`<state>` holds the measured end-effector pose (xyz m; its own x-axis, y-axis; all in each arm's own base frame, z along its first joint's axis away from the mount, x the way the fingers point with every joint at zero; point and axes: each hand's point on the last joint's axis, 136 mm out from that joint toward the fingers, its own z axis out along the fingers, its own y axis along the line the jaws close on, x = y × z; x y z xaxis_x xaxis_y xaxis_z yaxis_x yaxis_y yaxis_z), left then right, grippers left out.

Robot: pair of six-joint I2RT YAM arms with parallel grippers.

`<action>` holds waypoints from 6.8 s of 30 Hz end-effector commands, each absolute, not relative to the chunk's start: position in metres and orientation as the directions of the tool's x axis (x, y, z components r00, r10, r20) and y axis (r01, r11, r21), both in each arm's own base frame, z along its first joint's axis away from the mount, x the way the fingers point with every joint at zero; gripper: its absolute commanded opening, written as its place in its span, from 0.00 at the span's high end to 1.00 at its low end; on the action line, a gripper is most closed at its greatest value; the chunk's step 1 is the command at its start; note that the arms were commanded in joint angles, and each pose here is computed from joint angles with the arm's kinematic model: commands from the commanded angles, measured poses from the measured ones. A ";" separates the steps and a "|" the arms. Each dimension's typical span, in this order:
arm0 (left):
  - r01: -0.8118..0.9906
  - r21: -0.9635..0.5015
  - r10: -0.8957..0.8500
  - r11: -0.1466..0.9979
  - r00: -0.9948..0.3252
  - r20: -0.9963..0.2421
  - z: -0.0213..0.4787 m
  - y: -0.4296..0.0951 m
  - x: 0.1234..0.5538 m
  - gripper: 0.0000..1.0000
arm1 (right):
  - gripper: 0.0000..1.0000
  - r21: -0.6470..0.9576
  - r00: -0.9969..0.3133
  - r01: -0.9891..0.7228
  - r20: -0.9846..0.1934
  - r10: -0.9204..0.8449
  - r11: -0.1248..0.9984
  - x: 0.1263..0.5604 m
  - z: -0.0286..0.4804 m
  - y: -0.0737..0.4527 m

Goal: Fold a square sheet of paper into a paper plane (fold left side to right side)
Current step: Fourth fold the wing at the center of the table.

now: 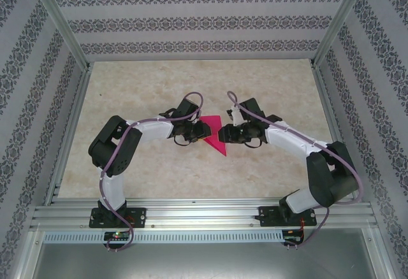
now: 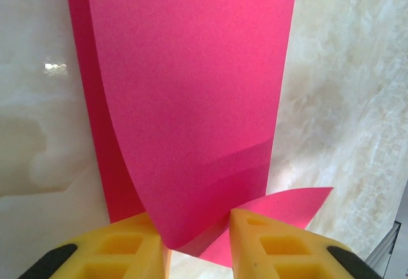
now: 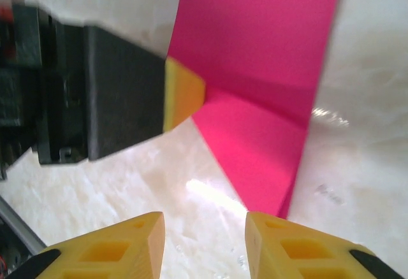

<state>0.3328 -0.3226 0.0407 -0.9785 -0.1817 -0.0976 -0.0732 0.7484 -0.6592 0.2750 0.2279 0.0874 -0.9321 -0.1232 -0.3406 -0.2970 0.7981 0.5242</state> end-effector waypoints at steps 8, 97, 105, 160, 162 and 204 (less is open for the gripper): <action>-0.060 -0.663 -0.188 0.746 -0.974 -0.123 0.048 -0.327 0.336 0.76 | 0.62 0.386 -0.893 -0.353 -0.410 -0.183 0.852 0.287 0.060 0.242; -0.254 -0.722 -0.307 0.643 -0.950 0.060 0.053 -0.332 0.342 0.89 | 0.73 0.027 -0.794 -0.438 -0.480 -0.373 0.899 0.276 0.015 0.230; -0.246 -0.719 -0.300 0.650 -0.952 0.056 0.055 -0.332 0.343 0.86 | 0.81 0.035 -0.797 -0.436 -0.480 -0.367 0.900 0.276 0.015 0.229; -0.164 -0.748 -0.201 0.643 -0.979 0.043 0.045 -0.345 0.351 0.70 | 0.93 0.493 -0.890 -0.349 -0.440 -0.118 0.797 0.283 0.022 0.235; -0.167 -0.747 -0.199 0.643 -0.979 0.047 0.043 -0.346 0.351 0.69 | 0.93 0.495 -0.894 -0.344 -0.432 -0.117 0.798 0.283 0.021 0.235; -0.233 -0.670 -0.221 0.705 -0.970 0.105 0.004 -0.339 0.343 0.58 | 0.85 0.534 -0.910 -0.310 -0.405 -0.084 0.786 0.293 0.023 0.233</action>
